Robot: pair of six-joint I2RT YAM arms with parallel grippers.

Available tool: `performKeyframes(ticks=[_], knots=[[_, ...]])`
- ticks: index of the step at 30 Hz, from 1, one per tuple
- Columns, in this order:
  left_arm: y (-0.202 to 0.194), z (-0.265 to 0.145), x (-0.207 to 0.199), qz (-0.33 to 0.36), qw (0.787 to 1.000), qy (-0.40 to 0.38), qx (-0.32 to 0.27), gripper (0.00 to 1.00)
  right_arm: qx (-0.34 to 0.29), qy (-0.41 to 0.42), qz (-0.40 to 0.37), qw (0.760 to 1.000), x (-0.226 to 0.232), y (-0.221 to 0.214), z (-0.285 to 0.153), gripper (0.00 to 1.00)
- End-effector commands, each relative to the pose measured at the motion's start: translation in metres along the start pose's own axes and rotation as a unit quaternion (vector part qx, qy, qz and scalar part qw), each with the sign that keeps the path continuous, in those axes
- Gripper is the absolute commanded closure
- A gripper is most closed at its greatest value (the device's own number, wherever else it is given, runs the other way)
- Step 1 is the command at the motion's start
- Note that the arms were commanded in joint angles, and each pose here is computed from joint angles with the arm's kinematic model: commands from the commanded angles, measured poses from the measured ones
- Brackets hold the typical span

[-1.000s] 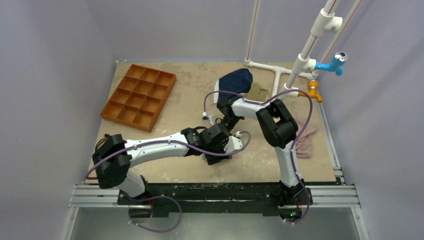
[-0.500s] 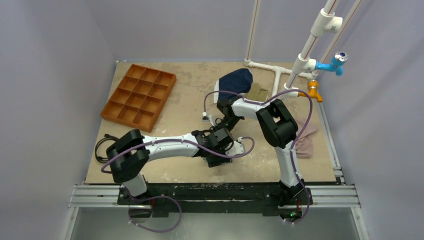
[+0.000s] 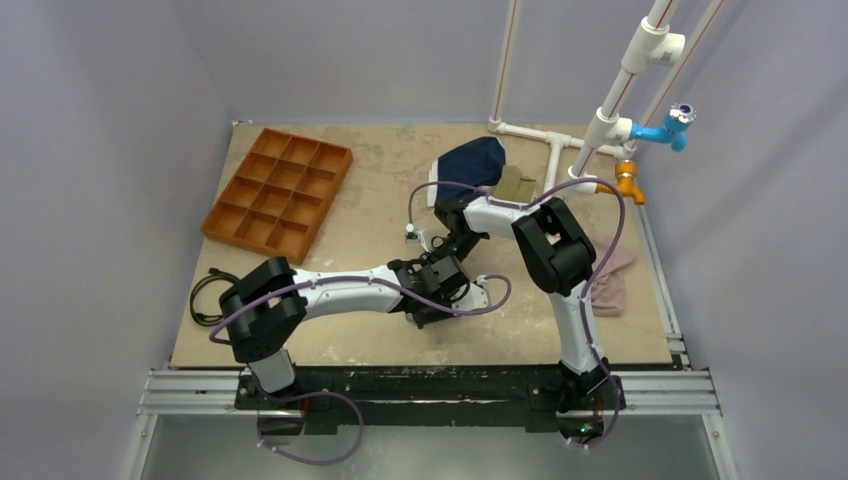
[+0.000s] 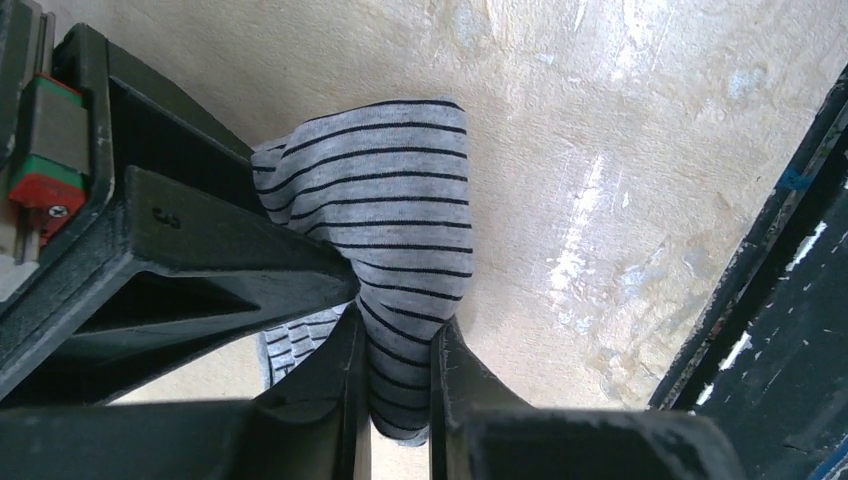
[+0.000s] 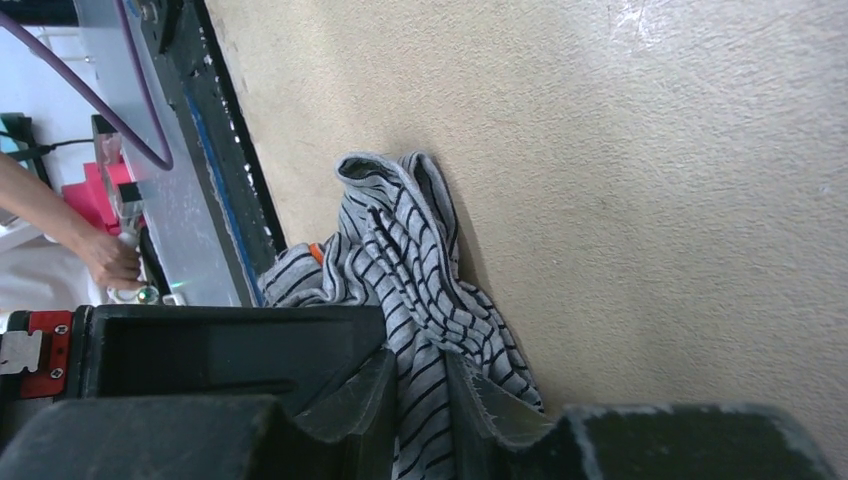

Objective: Roll the underwear
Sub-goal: Roll the underwear to the center of the board.

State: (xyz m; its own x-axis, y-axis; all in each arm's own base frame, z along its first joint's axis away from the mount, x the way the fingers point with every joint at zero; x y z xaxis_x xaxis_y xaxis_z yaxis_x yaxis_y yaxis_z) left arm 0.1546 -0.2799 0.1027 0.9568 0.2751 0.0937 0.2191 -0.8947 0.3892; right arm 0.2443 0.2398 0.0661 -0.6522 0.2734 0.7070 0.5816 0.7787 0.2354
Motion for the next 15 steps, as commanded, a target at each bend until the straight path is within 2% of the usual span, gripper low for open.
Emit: performKeyframes(ticks=[1,9,15], knots=[[-0.007,0.017,-0.011,-0.003,0.998,-0.061,0.011,1.00,0.038,-0.122,-0.082,0.988,-0.046,-0.004,0.003,0.73],[-0.014,0.018,-0.010,-0.019,0.995,-0.095,-0.005,1.00,0.002,-0.139,-0.097,0.986,-0.027,0.009,-0.031,0.44],[-0.015,0.019,-0.005,-0.028,0.994,-0.104,-0.015,1.00,-0.022,-0.155,-0.088,0.984,-0.027,0.012,-0.057,0.39]])
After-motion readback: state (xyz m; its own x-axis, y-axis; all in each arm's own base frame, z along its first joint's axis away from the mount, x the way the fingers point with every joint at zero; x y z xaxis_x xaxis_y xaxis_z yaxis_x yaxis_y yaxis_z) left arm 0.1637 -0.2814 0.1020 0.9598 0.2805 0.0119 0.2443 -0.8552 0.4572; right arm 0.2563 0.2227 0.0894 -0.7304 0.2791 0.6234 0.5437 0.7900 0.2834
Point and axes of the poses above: each gripper's point midway between its finger pads, its own z axis out along the fingers, its own x axis along the line the jaws close on, y = z × x, the point moved 8 cm from there along -z, back along the fingers, and after that the axes turned 4 degrees about -z, right-handed, at the moved point
